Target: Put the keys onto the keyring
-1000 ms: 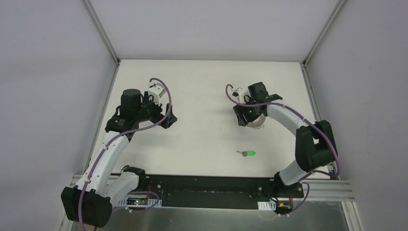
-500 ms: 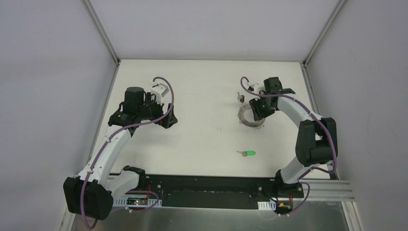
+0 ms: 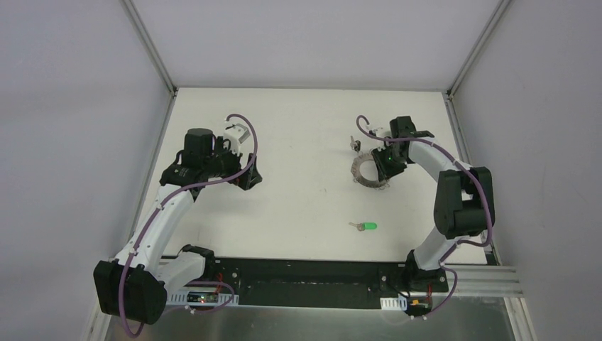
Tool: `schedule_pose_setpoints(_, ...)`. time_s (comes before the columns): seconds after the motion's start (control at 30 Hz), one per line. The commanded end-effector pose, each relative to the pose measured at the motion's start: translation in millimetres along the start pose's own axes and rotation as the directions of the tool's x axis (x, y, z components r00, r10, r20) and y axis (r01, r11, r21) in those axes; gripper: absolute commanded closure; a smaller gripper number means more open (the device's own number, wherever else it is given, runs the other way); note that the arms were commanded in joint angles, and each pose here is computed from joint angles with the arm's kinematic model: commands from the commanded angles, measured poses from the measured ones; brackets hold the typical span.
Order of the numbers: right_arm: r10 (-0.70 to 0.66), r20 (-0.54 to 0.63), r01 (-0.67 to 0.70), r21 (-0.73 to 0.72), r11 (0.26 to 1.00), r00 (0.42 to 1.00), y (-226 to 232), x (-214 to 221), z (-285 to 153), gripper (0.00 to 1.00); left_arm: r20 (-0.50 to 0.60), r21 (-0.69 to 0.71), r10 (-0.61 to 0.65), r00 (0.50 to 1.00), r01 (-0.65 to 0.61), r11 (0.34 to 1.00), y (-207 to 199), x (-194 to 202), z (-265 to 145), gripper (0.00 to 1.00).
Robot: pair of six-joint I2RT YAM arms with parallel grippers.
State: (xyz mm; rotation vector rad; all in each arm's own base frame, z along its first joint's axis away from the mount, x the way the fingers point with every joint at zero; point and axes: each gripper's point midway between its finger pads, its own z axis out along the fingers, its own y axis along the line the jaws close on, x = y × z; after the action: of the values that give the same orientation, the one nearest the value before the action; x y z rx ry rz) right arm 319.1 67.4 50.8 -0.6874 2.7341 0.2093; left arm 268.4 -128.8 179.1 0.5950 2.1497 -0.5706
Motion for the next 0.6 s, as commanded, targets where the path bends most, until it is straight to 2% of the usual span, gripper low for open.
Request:
schedule_pose_setpoints(0.0,0.023,-0.044,-0.024,-0.026,0.999,0.999,3.6,8.9,4.4,0.71,0.041,0.023,0.042,0.998,-0.043,0.999,-7.2,-16.4,-5.8,0.03)
schedule_pose_setpoints(0.57,0.027,-0.111,-0.030,-0.028,0.999,0.993,4.7,31.3,14.8,0.74,0.034,0.029,0.044,0.998,-0.045,0.999,-8.3,-14.5,-4.4,0.03)
